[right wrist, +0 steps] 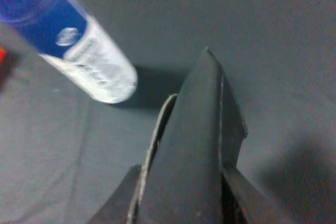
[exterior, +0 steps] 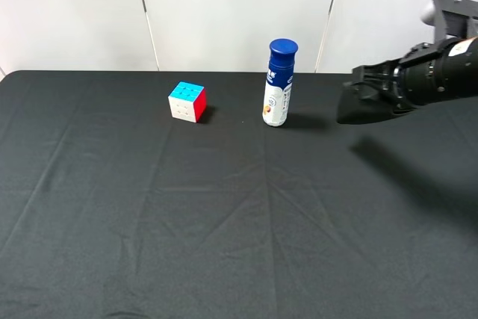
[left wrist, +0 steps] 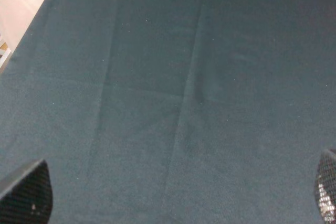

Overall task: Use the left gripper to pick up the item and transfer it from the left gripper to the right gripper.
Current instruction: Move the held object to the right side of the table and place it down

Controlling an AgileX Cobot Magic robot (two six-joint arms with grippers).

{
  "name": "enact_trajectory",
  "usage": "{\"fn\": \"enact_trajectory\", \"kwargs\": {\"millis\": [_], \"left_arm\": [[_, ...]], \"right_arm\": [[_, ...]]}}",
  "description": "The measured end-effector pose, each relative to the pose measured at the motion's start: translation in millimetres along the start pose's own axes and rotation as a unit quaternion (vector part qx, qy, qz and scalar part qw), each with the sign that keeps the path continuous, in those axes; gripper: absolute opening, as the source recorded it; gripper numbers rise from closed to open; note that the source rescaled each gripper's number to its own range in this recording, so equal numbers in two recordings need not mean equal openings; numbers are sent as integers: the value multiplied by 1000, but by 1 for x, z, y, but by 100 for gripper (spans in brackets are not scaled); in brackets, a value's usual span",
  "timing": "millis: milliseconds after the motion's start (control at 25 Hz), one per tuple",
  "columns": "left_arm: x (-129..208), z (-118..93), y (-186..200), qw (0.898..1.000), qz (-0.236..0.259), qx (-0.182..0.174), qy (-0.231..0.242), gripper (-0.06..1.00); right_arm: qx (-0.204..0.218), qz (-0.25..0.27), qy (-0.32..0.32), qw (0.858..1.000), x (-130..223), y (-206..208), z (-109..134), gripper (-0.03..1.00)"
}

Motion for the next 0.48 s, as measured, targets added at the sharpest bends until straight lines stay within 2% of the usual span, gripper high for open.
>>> {"fn": "enact_trajectory", "kwargs": {"millis": [160, 360, 400, 440, 480], "left_arm": [[0, 0, 0, 1000, 0, 0, 0, 100], [0, 0, 0, 1000, 0, 0, 0, 100], [0, 0, 0, 1000, 0, 0, 0, 100], [0, 0, 0, 1000, 0, 0, 0, 100], [0, 0, 0, 1000, 0, 0, 0, 100]], "right_arm": [[-17, -5, 33, 999, 0, 0, 14, 0], [-20, -5, 40, 999, 0, 0, 17, 0], [-20, -5, 41, 999, 0, 0, 17, 3], [-20, -5, 41, 999, 0, 0, 17, 17], [-20, -5, 41, 999, 0, 0, 17, 41]]}}
Point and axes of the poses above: a point on each arm's last joint axis where the gripper is mounted, y pointing back along that axis away from the gripper, z along the wrist's bending axis when the last joint is at zero, x = y × z, the point moved 6 cm from there along -y, pointing out along that axis toward the gripper, and after that the axes turned 5 degrees about y, right-handed, at the moved point
